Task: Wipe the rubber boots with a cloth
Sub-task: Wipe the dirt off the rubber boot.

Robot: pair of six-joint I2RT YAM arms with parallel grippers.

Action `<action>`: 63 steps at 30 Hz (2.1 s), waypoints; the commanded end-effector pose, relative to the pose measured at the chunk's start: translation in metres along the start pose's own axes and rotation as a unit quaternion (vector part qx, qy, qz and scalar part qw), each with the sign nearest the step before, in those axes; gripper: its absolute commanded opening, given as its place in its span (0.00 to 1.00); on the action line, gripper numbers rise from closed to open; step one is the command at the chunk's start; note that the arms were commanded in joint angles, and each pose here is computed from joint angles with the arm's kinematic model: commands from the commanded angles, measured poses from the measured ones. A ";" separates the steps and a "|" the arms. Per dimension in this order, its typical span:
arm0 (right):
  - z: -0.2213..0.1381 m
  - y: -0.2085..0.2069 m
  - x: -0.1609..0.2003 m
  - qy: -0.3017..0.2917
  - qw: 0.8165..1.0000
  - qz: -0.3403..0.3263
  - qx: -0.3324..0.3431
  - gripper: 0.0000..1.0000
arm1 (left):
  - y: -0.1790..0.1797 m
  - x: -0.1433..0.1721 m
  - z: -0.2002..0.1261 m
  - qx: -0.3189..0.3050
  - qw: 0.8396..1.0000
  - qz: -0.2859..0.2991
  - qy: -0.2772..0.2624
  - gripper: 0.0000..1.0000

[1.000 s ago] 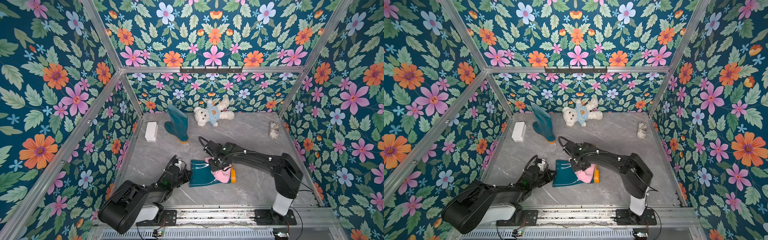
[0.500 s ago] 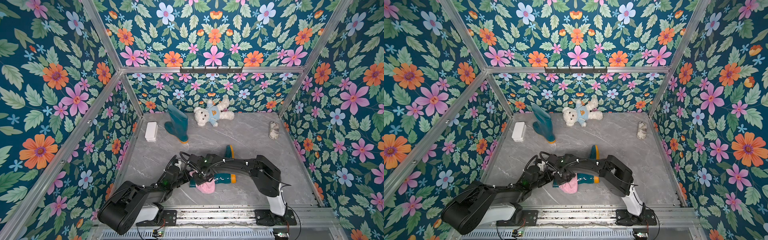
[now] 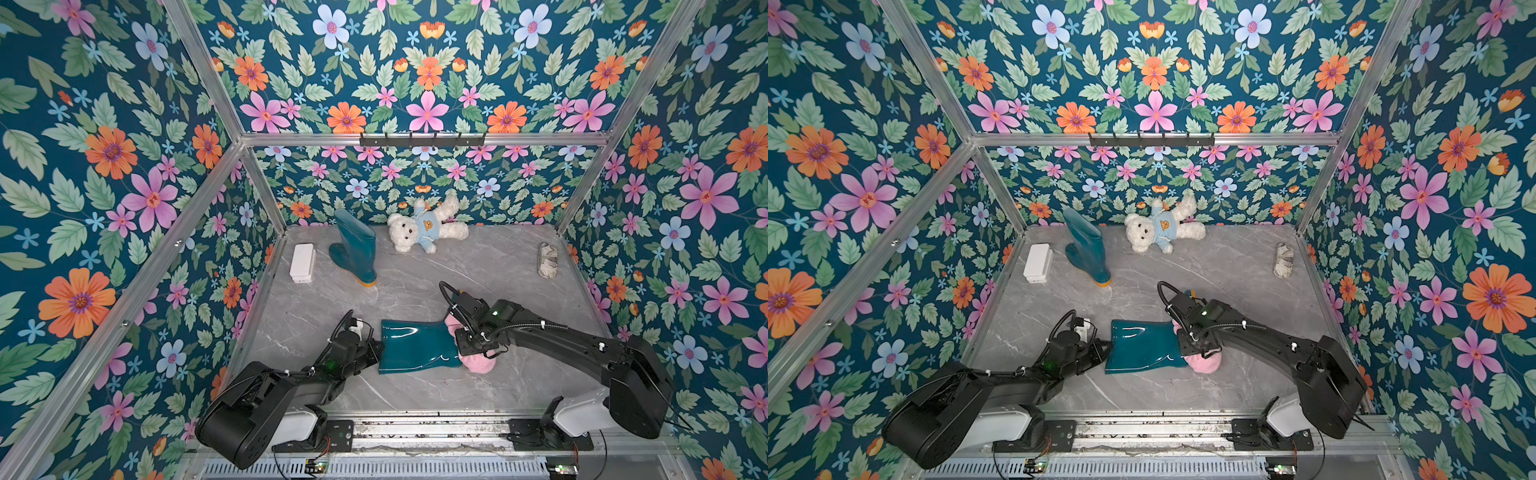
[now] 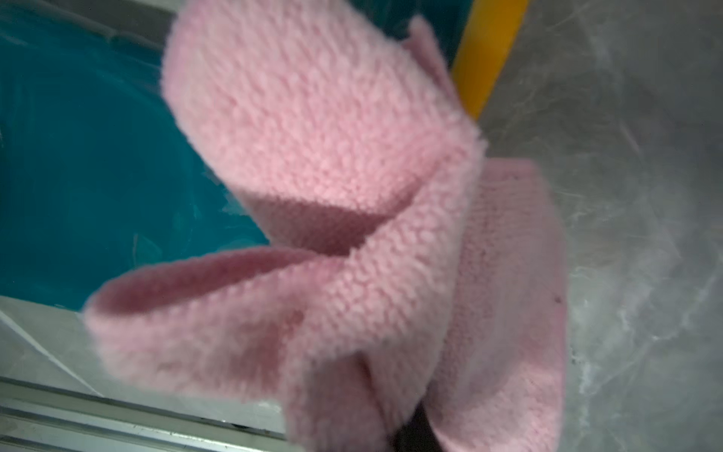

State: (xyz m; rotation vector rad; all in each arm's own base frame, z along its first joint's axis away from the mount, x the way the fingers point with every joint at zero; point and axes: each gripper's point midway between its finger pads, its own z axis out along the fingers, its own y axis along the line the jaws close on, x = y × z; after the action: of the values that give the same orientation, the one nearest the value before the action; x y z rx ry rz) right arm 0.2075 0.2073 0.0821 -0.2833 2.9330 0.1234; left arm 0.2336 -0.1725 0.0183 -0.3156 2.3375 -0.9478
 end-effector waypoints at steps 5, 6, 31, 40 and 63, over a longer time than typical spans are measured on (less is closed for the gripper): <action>0.023 0.110 -0.017 0.003 0.995 -0.088 -0.043 0.00 | 0.022 0.006 -0.003 -0.052 0.999 -0.005 0.007 0.00; 0.028 0.126 -0.016 0.009 0.994 -0.100 -0.051 0.00 | 0.023 0.006 -0.003 -0.054 0.999 -0.005 0.007 0.00; 0.023 0.051 0.029 0.007 0.997 -0.071 0.006 0.00 | 0.025 0.007 -0.006 -0.059 0.998 -0.004 0.006 0.00; -0.011 -0.019 0.026 -0.043 0.999 -0.014 0.025 0.00 | 0.024 0.006 -0.002 -0.066 0.998 0.011 0.017 0.00; 0.019 0.040 -0.083 -0.038 0.997 -0.068 0.003 0.00 | 0.022 0.016 0.005 -0.062 0.996 0.028 0.052 0.00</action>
State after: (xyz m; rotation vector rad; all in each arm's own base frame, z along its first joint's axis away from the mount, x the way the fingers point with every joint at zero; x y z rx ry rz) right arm 0.2734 0.2643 0.0810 -0.4353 2.8301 0.1192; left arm 0.2411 -0.1755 0.0174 -0.2537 2.3722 -0.8917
